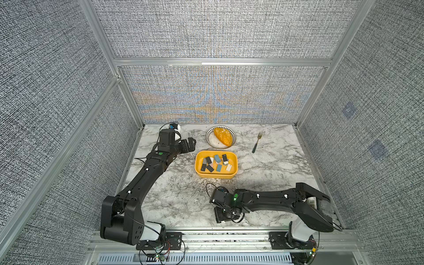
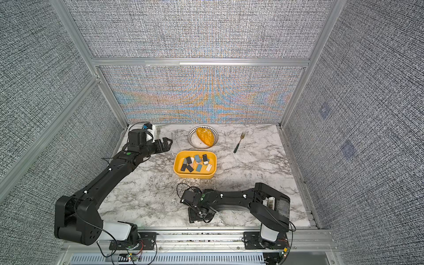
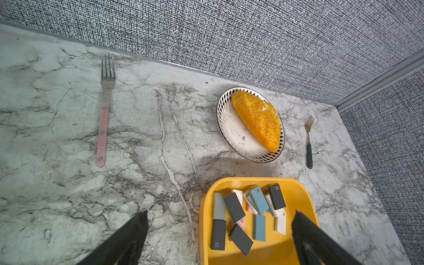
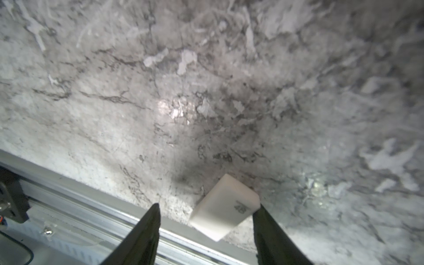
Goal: Put the eraser in the storage box
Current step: Pick up the eraser from the center of the board.
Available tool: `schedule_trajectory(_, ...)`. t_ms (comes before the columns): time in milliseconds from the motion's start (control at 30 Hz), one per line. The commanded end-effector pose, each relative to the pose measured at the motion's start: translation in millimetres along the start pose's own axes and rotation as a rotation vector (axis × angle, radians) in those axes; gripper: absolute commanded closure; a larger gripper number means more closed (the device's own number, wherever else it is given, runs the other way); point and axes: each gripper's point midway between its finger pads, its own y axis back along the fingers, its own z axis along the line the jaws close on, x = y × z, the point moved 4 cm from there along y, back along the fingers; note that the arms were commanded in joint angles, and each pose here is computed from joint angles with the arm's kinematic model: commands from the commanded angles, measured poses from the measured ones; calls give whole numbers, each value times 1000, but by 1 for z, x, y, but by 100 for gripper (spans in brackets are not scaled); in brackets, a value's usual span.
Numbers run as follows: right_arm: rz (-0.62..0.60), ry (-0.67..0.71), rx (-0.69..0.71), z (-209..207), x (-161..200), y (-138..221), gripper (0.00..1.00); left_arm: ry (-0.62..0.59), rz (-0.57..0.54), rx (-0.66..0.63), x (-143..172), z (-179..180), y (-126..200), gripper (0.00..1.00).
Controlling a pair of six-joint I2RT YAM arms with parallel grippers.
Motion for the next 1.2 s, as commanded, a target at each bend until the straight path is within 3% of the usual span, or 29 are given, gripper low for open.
schedule_trajectory(0, -13, 50, 62, -5, -3, -5, 36, -11, -16, 0, -3, 0, 2, 0)
schedule_trajectory(267, -11, 108, 228, -12, 3, -6, 42, -8, -11, 1, -2, 0, 0, 0)
schedule_trajectory(767, -34, 119, 342, -17, 2, -10, 76, -7, -12, 3, -2, 0, 0, 0)
schedule_trajectory(1167, -208, 88, 359, -13, -41, 30, 79, -5, -12, 5, -3, -1, 0, 0)
